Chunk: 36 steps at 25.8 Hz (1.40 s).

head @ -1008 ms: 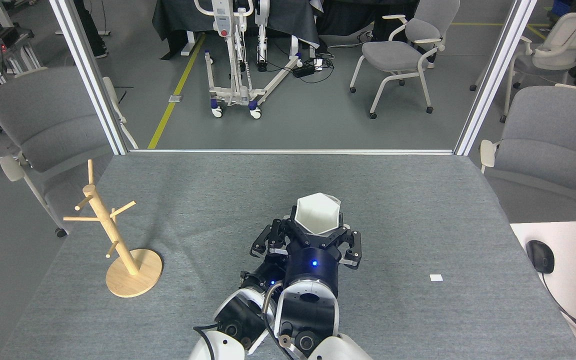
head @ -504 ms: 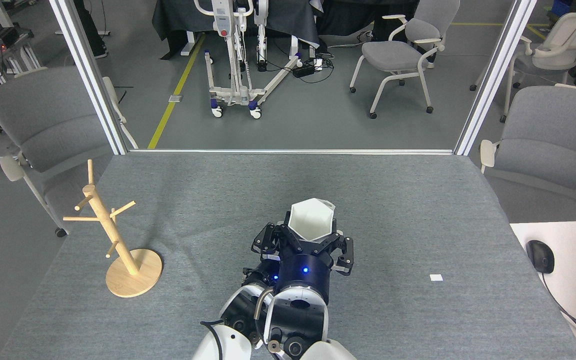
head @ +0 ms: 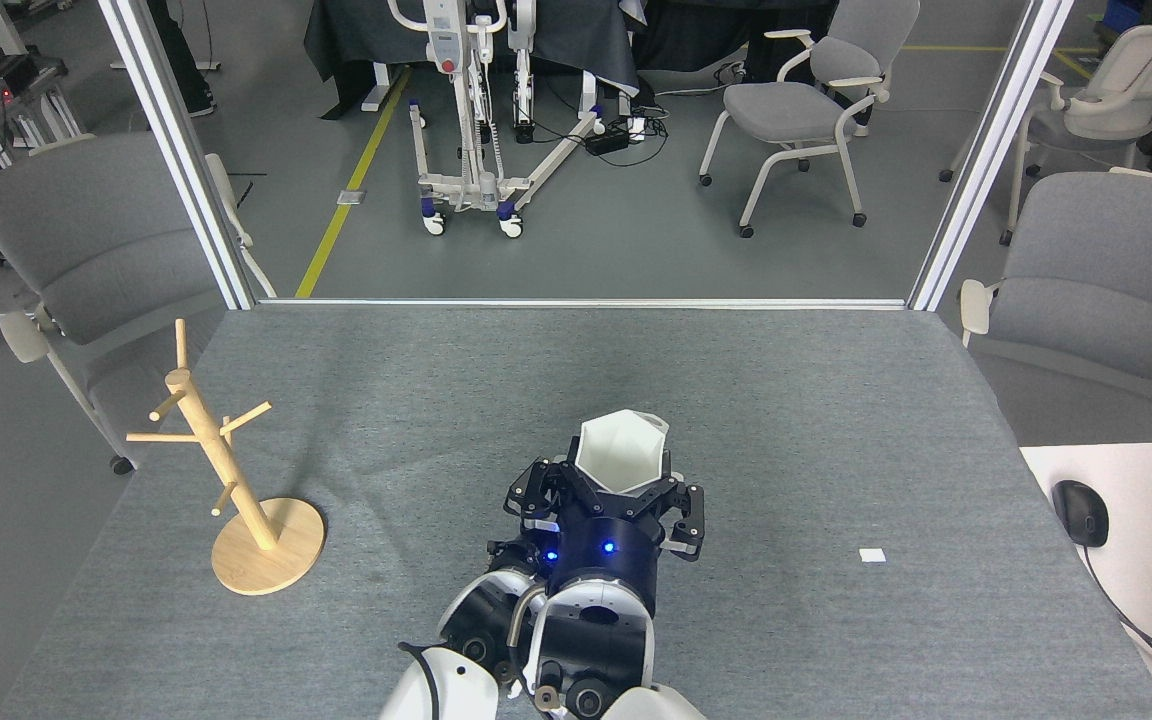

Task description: Hang cup on storage rack

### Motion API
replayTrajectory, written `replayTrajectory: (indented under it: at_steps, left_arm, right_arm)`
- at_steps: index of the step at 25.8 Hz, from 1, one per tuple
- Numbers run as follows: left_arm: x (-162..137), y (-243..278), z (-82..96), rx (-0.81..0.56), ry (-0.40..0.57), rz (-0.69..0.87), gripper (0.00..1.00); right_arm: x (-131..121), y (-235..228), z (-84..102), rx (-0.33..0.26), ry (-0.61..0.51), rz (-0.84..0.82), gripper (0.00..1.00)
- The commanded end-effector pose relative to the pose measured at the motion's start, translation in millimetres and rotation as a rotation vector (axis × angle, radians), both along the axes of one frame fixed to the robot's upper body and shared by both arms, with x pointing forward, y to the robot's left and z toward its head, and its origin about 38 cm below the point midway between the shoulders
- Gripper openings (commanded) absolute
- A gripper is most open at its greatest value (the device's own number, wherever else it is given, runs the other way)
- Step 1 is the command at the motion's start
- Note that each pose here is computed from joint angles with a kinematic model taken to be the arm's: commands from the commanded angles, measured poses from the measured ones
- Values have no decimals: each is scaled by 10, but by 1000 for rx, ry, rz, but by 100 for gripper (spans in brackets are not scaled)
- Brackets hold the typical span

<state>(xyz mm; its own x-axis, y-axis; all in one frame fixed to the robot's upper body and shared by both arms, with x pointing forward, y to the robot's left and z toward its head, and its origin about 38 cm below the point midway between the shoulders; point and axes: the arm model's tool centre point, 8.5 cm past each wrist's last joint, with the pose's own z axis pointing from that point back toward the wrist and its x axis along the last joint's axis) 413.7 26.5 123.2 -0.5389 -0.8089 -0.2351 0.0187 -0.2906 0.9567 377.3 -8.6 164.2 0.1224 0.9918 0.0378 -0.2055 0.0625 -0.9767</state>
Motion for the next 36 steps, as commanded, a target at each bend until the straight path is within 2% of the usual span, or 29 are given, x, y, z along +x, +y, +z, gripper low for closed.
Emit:
replayTrajectory:
  at_steps: [1,5,17,22,24,26,29,32,34,36]
  left_arm:
    - [-10,-10,29,-19,-34,-23,0]
    - [-13,-4,15,-17,-31,-23,0]
    - [-43,17,-121,-4,-1,-19,0]
    - [-50,19,-139,0,2,-18,0]
    - [-61,30,-188,7,12,-17,0]
    - [-141,51,-317,8,38,-15,0]
    - [-289,107,-507,12,76,-1,0]
    - [-450,359,-725,47,98,53,0]
    - [-543,695,-779,66,78,114,0]
    - [-740,971,-812,75,59,145,0]
  right_arm:
    - [24,3,-23,-27,-11,15,96]
    - [30,-4,-6,-37,-43,18,99]
    - [17,-19,173,-50,-298,7,98]
    - [23,32,248,41,-375,22,98]
    - [98,-60,278,75,-395,4,98]
    - [228,-203,347,115,-407,0,98]
    - [510,-592,397,216,-385,5,99]
    - [731,-1113,469,308,-449,41,99]
    - [786,-1609,417,298,-517,26,99]
    - [806,-2126,303,250,-562,6,99]
